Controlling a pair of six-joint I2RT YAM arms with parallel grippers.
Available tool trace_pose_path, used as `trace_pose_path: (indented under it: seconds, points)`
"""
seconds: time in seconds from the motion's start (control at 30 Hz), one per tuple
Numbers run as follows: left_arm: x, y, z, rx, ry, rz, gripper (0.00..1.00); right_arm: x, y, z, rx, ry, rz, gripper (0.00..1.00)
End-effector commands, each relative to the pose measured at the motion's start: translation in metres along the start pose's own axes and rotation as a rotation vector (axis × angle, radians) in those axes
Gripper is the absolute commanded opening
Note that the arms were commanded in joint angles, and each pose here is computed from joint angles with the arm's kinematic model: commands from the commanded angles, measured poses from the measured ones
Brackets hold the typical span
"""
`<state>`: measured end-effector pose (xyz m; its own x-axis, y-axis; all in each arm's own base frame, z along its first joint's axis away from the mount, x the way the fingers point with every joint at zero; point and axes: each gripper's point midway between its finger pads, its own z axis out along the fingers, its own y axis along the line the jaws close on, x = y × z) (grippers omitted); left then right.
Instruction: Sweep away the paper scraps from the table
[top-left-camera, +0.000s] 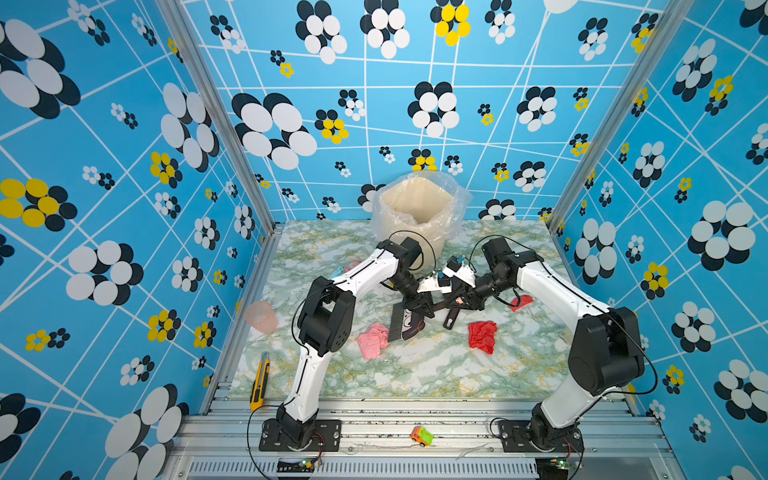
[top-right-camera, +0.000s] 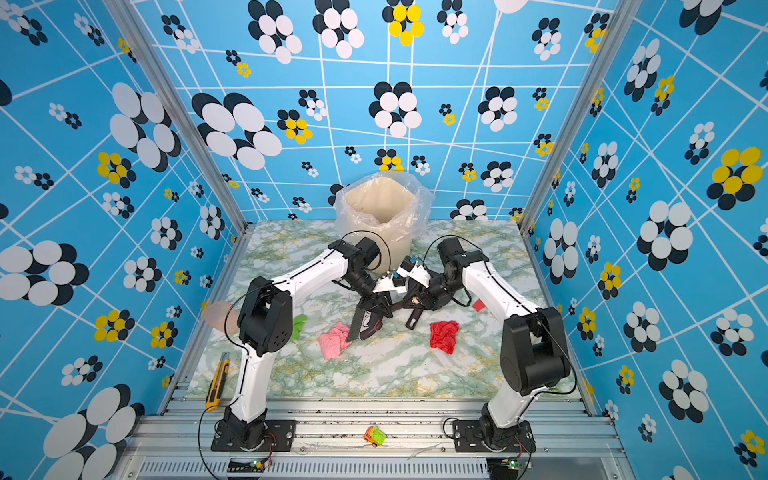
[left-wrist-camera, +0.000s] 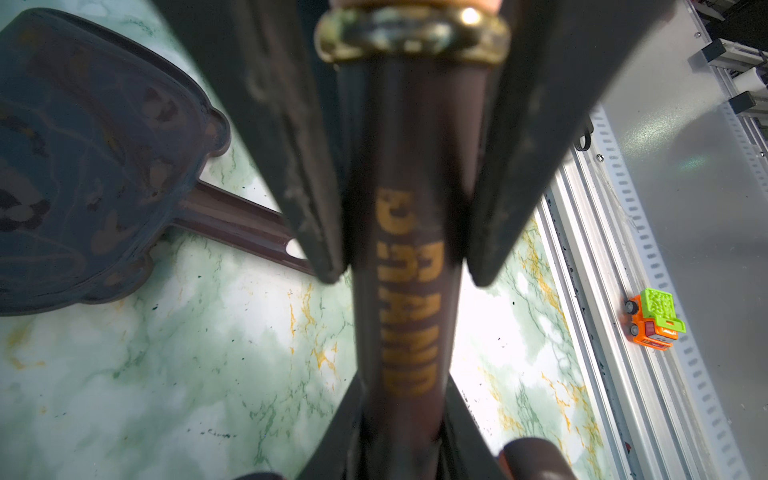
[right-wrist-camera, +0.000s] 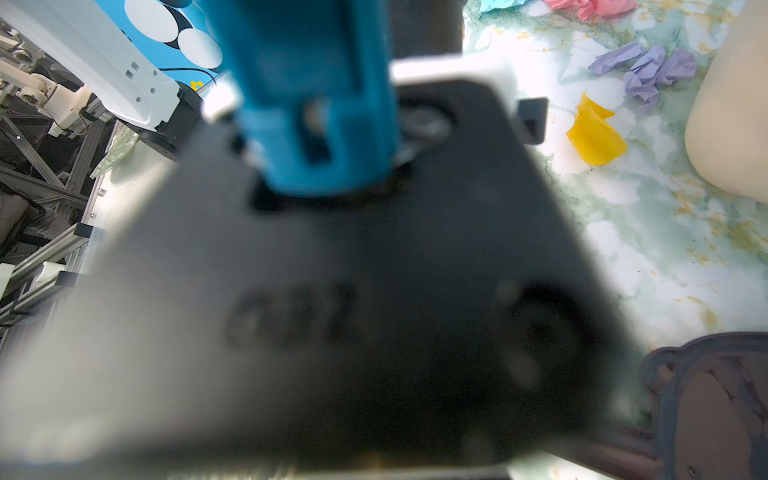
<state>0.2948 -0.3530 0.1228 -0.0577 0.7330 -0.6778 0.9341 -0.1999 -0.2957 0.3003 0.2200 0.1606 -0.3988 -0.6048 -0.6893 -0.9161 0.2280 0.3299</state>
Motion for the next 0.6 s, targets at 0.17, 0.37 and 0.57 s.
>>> trace_pose_path:
  seconds: [0.17, 0.37, 0.57]
  points:
    - [-0.039, -0.010, -0.026, -0.039, -0.120, 0.045, 0.99, 0.035, -0.011, 0.014, 0.036, 0.112, 0.034, 0.00]
    - [-0.033, -0.006, -0.025, -0.067, -0.098, 0.036, 0.99, 0.032, -0.015, 0.007, 0.051, 0.066, 0.047, 0.00]
    - [-0.031, -0.002, -0.026, -0.113, -0.095, 0.039, 0.99, 0.035, -0.022, 0.001, 0.072, 0.050, 0.060, 0.00]
